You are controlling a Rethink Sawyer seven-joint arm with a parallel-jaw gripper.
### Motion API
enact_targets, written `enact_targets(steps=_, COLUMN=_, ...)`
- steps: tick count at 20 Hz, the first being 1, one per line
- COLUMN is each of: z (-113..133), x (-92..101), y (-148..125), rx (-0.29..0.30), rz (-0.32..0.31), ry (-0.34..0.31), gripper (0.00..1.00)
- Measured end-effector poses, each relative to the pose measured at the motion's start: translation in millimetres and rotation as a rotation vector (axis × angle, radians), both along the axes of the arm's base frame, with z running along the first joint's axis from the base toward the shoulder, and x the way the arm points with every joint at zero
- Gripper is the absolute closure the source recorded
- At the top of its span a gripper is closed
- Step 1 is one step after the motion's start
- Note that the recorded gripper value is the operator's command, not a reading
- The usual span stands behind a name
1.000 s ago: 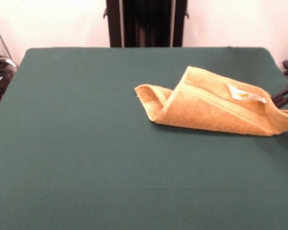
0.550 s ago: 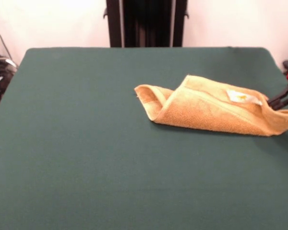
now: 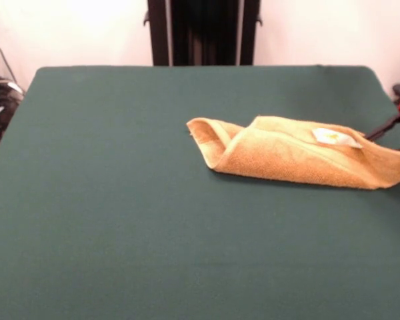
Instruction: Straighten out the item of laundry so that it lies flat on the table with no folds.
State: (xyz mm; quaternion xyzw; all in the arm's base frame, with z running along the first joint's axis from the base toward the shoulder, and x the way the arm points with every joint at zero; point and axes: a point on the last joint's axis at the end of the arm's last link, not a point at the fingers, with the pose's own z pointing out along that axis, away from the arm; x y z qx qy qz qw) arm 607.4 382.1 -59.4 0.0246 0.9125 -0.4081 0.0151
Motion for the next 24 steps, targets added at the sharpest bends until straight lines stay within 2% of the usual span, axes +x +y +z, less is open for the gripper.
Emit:
enact_targets(steps=10, z=1, x=1.2, y=-1, rx=0.005, rz=-0.005, ry=0.0, gripper=0.0)
enact_targets(steps=14, z=17, x=7.2, y=-2, rx=0.037, rz=-0.022, ry=-0.017, gripper=0.0)
enact_targets(steps=18, z=49, x=25.9, y=-9, rx=0.111, rz=-0.029, ry=-0.085, gripper=0.0)
enact_targets(steps=22, z=100, x=68.4, y=-29, rx=0.268, rz=-0.017, ry=-0.24, gripper=0.0)
enact_targets(steps=23, z=123, x=89.0, y=-41, rx=0.337, rz=-0.01, ry=-0.317, gripper=0.0)
enact_targets(steps=24, z=135, x=99.4, y=-49, rx=0.372, rz=-0.008, ry=-0.357, gripper=0.0)
